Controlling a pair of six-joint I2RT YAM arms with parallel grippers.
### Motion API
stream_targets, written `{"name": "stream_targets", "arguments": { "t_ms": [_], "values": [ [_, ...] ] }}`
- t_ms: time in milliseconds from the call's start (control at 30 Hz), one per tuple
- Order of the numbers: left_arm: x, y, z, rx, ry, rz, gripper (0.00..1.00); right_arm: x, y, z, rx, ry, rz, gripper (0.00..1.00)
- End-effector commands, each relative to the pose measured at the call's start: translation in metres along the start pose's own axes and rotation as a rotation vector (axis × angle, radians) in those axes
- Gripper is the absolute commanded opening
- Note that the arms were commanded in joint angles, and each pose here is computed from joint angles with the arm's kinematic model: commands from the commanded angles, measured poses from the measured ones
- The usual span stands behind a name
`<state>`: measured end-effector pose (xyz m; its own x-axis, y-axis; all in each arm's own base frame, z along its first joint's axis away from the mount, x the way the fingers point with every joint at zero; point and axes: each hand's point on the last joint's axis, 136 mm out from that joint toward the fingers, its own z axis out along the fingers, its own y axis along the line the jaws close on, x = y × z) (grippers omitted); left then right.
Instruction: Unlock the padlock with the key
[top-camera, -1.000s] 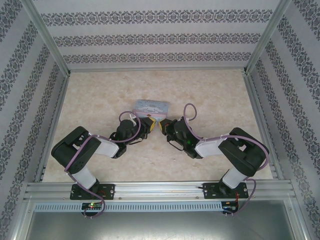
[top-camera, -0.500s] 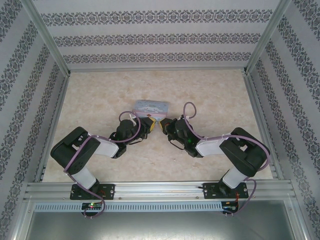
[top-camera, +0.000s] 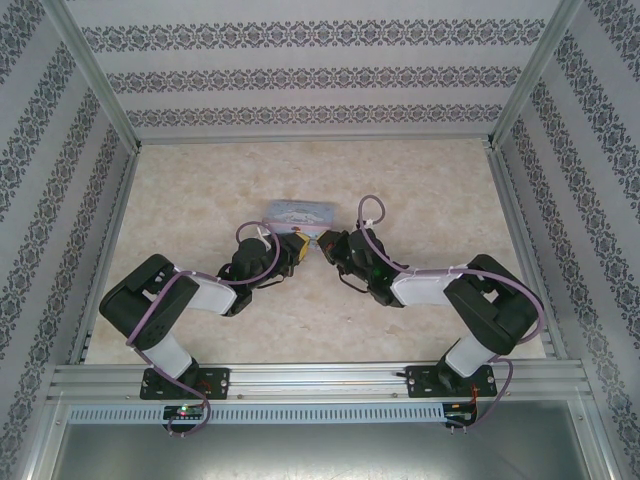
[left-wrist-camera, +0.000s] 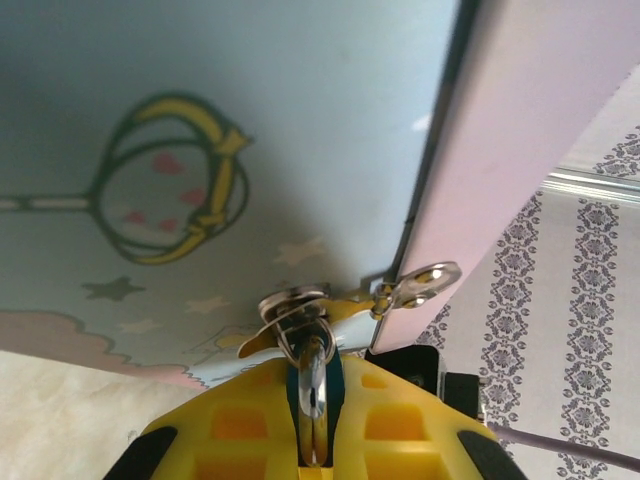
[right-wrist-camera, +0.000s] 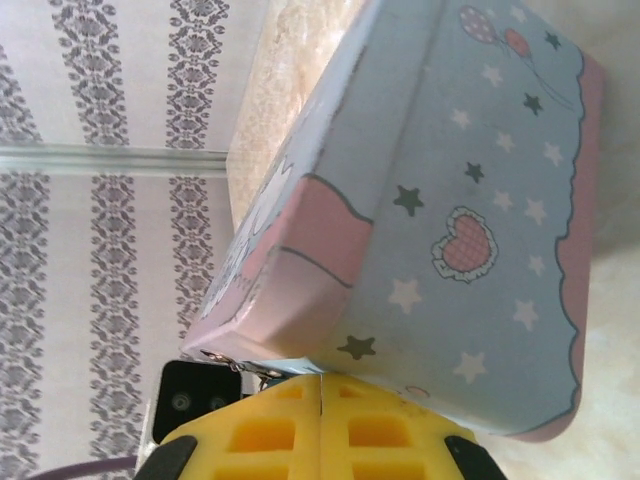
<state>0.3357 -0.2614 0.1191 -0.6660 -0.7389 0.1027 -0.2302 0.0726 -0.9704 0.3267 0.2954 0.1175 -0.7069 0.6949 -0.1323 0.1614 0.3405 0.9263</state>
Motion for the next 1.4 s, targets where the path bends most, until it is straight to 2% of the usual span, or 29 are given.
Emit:
{"name": "stream_targets", "arguments": {
  "t_ms": [0,167,367,567,667,1000,1367],
  "values": [
    [0.056,-0.053,-0.007,0.162,0.242,0.062,0.0,0.004,0.047,0.0,-0.126,0.023,-0.127,0.0],
    [0.055,-0.053,-0.007,0.162,0.241,0.063,0.0,0.006,0.038,0.004,-0.115,0.034,-0.074,0.0],
    [0.055,-0.054,-0.007,0.166,0.239,0.064,0.0,0.016,0.022,0.009,-0.132,0.066,0.129,0.0],
    [0.055,-0.057,-0.007,0.172,0.238,0.063,0.0,0.02,0.026,0.015,-0.197,0.079,0.319,0.0],
    [0.055,-0.057,-0.008,0.172,0.238,0.063,0.0,0.022,0.028,0.018,-0.216,0.089,0.36,0.0],
    [0.056,-0.063,-0.009,0.187,0.239,0.065,0.0,0.02,-0.011,0.014,-0.102,0.047,0.355,0.0],
    [0.055,-0.056,-0.008,0.171,0.236,0.067,0.0,0.026,0.059,0.007,-0.208,0.116,0.086,0.0]
  ]
}}
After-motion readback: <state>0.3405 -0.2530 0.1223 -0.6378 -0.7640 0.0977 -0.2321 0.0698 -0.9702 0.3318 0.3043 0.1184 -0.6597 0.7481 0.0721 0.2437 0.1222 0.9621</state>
